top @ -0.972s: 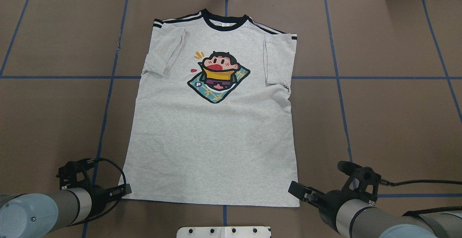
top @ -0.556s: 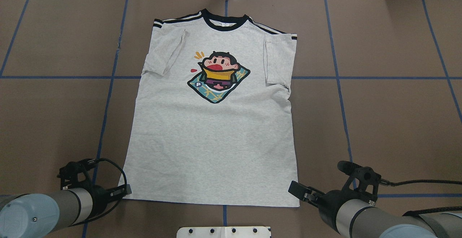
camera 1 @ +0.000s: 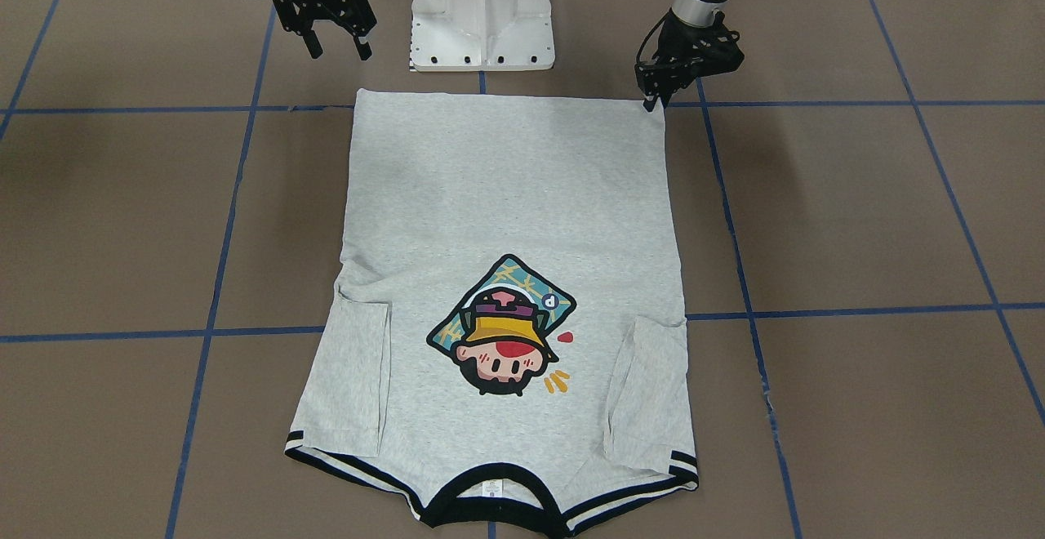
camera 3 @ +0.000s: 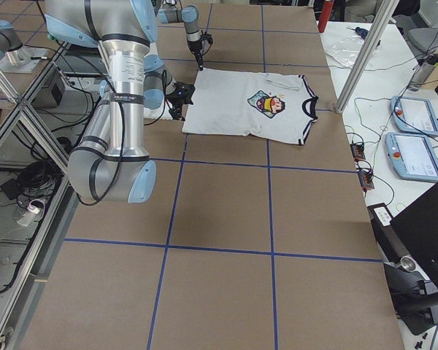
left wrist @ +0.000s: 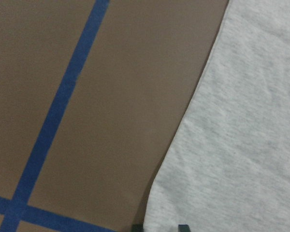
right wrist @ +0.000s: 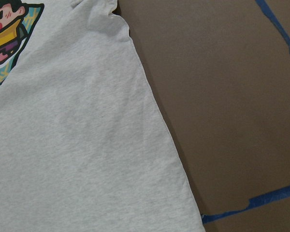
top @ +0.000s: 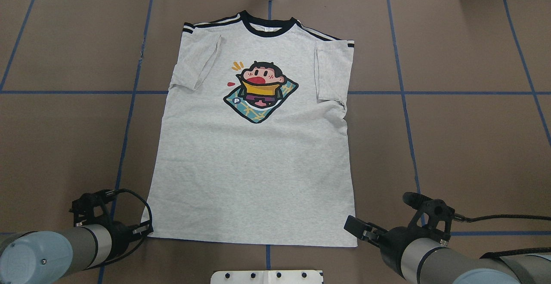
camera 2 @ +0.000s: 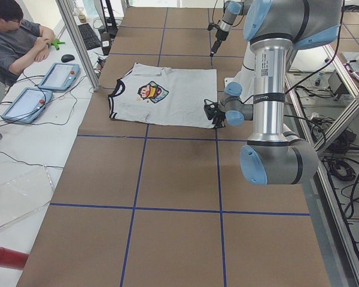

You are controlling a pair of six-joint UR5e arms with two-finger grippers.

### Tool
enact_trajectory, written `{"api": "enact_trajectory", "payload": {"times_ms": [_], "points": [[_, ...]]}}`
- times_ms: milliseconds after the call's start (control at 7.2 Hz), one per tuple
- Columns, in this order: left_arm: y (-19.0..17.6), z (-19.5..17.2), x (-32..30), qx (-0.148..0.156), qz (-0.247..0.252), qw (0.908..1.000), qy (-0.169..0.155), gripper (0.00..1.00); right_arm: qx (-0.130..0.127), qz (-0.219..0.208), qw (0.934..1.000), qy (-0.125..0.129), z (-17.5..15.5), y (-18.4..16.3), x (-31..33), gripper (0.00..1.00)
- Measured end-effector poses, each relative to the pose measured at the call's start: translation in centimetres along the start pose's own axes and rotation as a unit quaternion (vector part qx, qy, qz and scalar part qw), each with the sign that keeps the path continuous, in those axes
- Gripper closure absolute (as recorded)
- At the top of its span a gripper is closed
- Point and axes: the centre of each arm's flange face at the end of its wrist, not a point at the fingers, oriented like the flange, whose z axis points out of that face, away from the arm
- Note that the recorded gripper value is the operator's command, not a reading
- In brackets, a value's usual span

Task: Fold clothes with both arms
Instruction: 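Pinch the hem corners with both grippers, adjusting grip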

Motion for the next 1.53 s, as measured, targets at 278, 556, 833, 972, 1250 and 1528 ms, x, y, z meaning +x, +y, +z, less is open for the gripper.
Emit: {"api": "enact_trajectory", "payload": {"times_ms": [278,556,833,972,1250,1528], "points": [[-0.1,-0.2,0.1,0.0,0.0,1.0,0.002,1.0,-0.004,0.0,1.0,0.002,0.1,0.5,0.1,0.18],[-0.1,-1.5,1.1,-0.002,-0.002,0.9998,0.017,1.0,-0.007,0.036,0.9993,0.012,0.7,1.6,0.5,0.19],[-0.3,-3.8,2.5,-0.007,-0.006,0.9991,0.042,1.0,0.002,0.08,0.9959,0.041,2.8,3.3,0.9,0.16],[-0.3,-4.9,3.1,-0.009,-0.007,0.9985,0.053,1.0,0.009,0.087,0.9948,0.052,4.1,4.1,1.1,0.14],[-0.3,-5.5,3.4,-0.011,-0.008,0.9981,0.059,1.0,0.02,0.081,0.9944,0.065,6.2,5.6,1.5,0.14],[-0.3,-5.6,3.4,-0.012,-0.008,0.9981,0.06,1.0,0.023,0.079,0.9946,0.064,6.9,6.4,1.2,0.15]]}}
